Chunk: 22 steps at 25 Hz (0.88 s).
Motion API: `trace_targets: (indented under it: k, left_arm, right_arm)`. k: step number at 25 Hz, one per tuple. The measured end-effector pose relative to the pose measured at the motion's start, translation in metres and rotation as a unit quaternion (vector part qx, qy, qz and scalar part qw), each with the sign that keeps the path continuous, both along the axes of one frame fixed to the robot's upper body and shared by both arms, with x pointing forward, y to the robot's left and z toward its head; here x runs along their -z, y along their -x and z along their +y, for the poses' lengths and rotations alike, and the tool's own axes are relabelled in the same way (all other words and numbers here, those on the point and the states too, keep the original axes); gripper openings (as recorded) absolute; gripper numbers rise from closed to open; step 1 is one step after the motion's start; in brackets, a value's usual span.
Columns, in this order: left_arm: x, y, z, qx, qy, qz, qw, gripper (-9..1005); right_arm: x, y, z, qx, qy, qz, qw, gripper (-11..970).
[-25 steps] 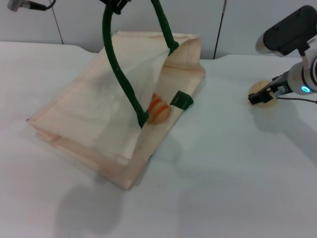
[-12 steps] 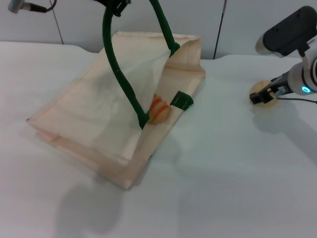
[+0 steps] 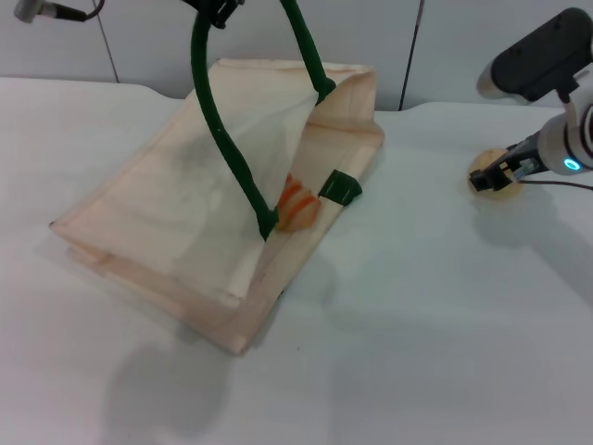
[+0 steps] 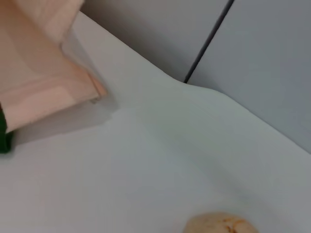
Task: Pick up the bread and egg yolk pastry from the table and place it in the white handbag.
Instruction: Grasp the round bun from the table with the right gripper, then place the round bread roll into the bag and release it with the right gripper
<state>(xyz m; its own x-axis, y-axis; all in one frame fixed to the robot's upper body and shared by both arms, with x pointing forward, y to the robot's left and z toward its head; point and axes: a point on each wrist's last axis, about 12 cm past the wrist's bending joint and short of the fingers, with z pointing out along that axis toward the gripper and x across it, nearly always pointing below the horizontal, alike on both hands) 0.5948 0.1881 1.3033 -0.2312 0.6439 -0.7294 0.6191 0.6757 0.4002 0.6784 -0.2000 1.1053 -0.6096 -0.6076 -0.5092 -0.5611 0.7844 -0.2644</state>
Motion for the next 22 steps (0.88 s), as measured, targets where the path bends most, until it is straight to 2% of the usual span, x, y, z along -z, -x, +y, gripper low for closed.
trace_targets:
  k: [7, 15, 19, 22]
  left_arm:
    - [0.000, 0.000, 0.001, -0.002, 0.000, 0.000, 1.000, 149]
    - [0.001, 0.000, 0.003, -0.006, -0.001, 0.001, 1.000, 151]
    - [0.002, -0.001, 0.003, -0.007, -0.001, 0.001, 1.000, 151]
    - [0.001, -0.001, 0.003, -0.007, 0.001, -0.004, 1.000, 152]
  right_arm:
    - [-0.002, -0.001, 0.004, -0.004, 0.000, -0.002, 1.000, 628]
    - [-0.022, -0.005, 0.018, -0.023, -0.013, -0.021, 0.999, 562]
    - [-0.032, -0.002, 0.023, -0.034, -0.029, -0.024, 0.999, 528]
    - [-0.037, 0.007, 0.037, -0.063, -0.045, -0.025, 0.997, 509]
